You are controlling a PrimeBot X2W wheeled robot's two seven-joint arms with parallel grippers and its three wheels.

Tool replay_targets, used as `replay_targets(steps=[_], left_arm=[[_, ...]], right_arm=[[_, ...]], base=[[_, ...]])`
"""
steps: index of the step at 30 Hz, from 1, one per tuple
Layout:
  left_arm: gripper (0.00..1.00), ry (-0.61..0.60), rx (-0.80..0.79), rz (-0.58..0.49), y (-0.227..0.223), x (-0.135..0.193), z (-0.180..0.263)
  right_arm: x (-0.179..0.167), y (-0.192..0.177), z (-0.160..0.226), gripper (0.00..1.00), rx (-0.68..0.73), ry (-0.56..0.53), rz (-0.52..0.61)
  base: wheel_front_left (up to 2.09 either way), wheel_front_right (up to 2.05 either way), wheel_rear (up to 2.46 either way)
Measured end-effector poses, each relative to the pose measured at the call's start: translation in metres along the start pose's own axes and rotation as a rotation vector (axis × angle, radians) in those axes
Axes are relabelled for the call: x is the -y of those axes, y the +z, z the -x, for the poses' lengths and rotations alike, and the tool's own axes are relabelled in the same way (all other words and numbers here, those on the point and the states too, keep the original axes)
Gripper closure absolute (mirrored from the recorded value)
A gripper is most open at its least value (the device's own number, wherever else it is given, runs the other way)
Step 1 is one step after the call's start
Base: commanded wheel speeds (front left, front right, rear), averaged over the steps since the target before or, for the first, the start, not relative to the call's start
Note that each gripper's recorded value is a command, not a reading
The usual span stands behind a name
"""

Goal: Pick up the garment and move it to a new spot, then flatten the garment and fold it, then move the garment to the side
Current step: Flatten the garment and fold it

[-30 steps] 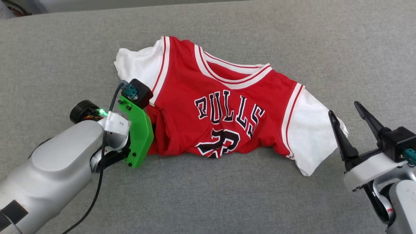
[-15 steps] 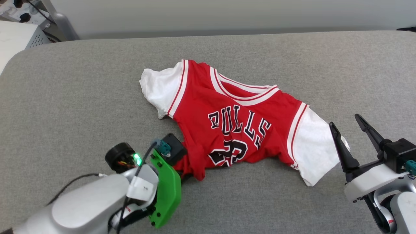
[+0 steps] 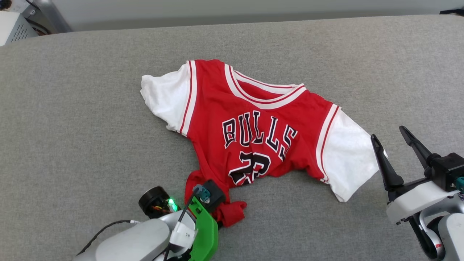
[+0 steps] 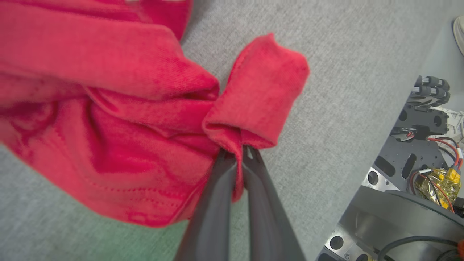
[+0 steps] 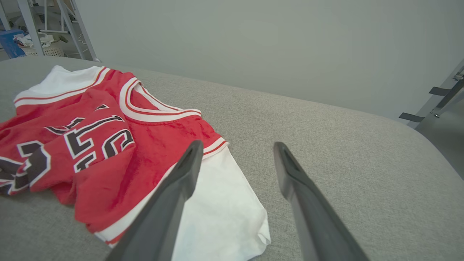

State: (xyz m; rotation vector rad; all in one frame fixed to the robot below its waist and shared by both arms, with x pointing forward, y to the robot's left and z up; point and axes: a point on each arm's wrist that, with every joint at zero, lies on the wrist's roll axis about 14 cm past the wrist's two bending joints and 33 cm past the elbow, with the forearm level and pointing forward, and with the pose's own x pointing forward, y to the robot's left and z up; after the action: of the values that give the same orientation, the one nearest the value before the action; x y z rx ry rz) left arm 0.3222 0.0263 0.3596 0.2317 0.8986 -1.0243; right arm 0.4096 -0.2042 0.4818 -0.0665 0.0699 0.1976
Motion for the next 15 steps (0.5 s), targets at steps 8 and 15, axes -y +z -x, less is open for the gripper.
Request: replay_targets(steps=[8,15], left_arm=[[0.0,0.191,0.324,-0.002,0.054,-0.011,0.03],[0.0,0.404,0.629,-0.001,0.101,-0.027,0.094]], right_arm=[[0.01,0.022,0.012,0.0,0.045,-0.027,0.03],[0.026,0.051,0.014,0.0,0.09,-0.047,0.094]], base=[[0.0,0.0,0.0],[0.0,0.0,0.0]])
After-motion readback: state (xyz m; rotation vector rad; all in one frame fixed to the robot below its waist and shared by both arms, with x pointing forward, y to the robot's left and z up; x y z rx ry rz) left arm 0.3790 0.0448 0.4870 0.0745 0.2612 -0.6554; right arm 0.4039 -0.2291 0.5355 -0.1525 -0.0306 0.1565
